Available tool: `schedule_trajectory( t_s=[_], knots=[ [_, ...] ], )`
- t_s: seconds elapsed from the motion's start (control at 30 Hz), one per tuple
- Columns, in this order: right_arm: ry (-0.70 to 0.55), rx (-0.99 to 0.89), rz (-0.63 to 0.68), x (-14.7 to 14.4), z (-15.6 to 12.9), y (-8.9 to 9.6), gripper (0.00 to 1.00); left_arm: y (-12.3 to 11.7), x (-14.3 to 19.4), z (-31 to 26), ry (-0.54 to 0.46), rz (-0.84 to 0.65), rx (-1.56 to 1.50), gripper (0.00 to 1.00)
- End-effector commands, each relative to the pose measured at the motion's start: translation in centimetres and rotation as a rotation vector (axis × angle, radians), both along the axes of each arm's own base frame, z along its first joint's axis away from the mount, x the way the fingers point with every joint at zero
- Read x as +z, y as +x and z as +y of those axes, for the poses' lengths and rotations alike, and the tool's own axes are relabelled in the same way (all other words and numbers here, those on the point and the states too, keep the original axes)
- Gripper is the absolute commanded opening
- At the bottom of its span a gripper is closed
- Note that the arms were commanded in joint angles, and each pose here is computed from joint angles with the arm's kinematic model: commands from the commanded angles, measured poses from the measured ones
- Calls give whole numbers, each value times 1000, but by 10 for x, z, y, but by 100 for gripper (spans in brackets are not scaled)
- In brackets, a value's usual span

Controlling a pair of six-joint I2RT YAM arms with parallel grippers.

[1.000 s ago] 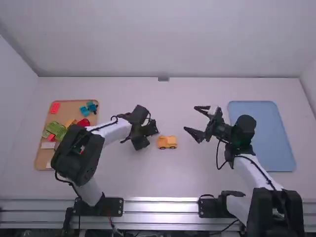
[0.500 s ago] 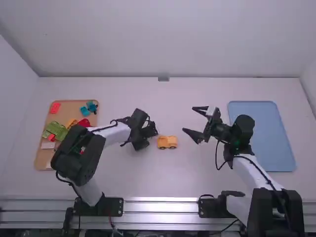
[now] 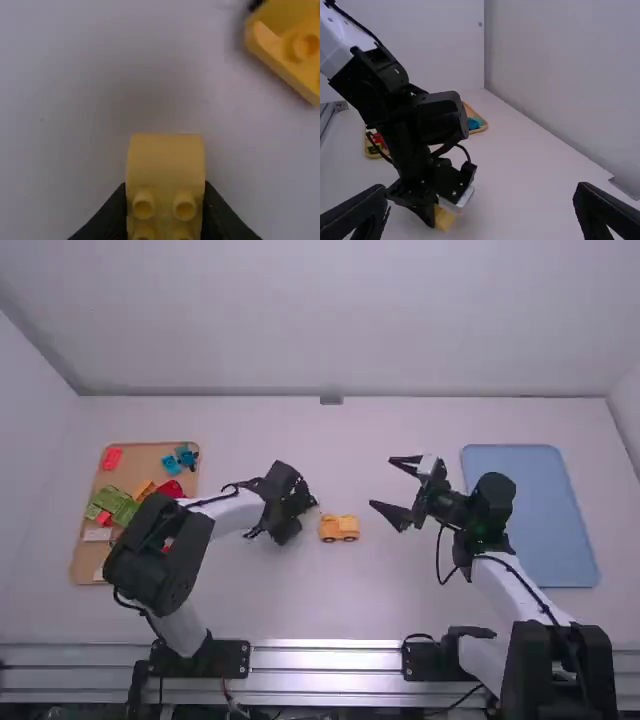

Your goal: Assemble lego blocks to make yellow taxi

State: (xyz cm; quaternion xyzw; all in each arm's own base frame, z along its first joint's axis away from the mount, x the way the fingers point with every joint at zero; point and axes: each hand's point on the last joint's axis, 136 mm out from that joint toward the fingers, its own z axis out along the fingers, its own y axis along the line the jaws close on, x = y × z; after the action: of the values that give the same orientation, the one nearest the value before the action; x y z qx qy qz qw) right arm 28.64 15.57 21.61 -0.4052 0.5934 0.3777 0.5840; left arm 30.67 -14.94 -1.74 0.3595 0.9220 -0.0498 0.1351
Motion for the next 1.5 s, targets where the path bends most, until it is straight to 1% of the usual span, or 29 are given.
schedule_trajectory(
  t_s=[0.0,0.03,0.07,0.17,0.23,0.27,0.33,0.5,0.53,0.57,0.7,0.73,0.77,0.93,1.0,1.1,1.27,1.3,1.33,1.4,1.47],
  knots=[
    [2,9,4,-1,1,-2,99,-4,-4,1,-41,60,225,7],
    [2,9,4,-1,1,-2,99,-5,-4,1,-45,65,245,7],
    [2,10,4,-1,1,-2,99,-4,-4,4,-52,76,339,10],
    [2,10,1,-1,1,-2,99,-2,-5,12,-65,95,553,10],
    [2,9,2,-1,1,-2,99,-4,-6,15,-72,112,714,2],
    [2,10,2,-1,1,-2,99,-5,-7,20,-73,120,822,2],
    [2,9,2,-1,1,-2,99,-5,-7,22,-83,126,916,2],
    [1,-2,2,-1,0,0,99,-1,-6,24,-173,154,1264,2],
    [1,-2,2,-1,0,0,99,2,-5,22,-227,164,1413,2],
    [1,-2,2,-1,0,0,99,2,-5,21,-243,178,1474,2],
    [1,-2,2,-1,0,0,99,-12,-7,15,-311,332,1818,2],
    [1,-2,2,-1,0,0,99,-15,-8,14,-316,353,1858,2],
    [1,-1,3,-1,0,0,99,-16,-7,8,-344,402,1942,3],
    [2,-2,6,-2,0,0,99,-17,-7,5,-409,476,2266,4],
    [2,-1,6,-2,0,0,99,-18,-7,5,-424,499,2361,2],
    [2,-2,6,-2,0,0,99,-8,-4,0,-482,501,2344,2],
    [2,-2,7,-2,0,0,99,-1,-2,-1,-517,490,2334,3],
    [2,-1,6,-2,0,0,99,-1,-2,0,-518,488,2336,20],
    [2,-1,6,-2,0,0,99,-1,-2,0,-517,488,2336,23],
    [2,-2,7,-2,0,0,99,-1,-3,0,-516,488,2336,45],
    [7,-2,19,-2,0,0,99,-2,-3,0,-509,489,2337,56]
  ],
)
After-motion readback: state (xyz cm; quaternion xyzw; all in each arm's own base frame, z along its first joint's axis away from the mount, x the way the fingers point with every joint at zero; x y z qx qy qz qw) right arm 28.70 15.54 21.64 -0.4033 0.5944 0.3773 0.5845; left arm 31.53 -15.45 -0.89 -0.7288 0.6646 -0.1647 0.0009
